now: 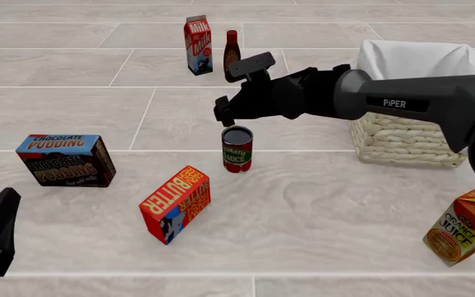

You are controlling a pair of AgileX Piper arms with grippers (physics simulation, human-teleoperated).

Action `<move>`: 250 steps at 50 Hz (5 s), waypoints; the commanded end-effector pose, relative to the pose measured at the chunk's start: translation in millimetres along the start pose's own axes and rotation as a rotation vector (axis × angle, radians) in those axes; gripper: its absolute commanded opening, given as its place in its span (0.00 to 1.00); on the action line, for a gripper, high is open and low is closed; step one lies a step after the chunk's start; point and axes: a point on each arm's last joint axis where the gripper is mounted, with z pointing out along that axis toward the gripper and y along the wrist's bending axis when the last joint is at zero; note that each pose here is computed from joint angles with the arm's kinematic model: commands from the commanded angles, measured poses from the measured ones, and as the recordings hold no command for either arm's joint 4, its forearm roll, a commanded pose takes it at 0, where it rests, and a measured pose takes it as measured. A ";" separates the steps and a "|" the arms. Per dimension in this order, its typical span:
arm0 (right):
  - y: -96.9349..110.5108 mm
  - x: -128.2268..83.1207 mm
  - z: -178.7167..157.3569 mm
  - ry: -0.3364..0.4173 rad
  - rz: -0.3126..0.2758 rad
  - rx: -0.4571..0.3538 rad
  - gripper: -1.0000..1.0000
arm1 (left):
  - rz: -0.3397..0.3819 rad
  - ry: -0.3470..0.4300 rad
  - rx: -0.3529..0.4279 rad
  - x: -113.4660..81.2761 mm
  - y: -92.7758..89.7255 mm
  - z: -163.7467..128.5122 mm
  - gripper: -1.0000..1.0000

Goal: Pick the tomato sauce and place it in the basket.

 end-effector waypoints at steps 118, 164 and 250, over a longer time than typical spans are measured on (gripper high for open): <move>4.7 32.6 25.5 0.065 -0.003 -0.008 1.00 | 0.000 0.000 0.000 0.0 0.0 0.0 1.00; 2.0 38.0 35.4 0.079 0.001 -0.004 1.00 | 0.000 0.000 0.000 0.0 0.0 0.0 1.00; -2.6 55.7 50.6 0.118 0.009 0.004 1.00 | 0.000 0.000 0.000 0.0 0.0 0.0 1.00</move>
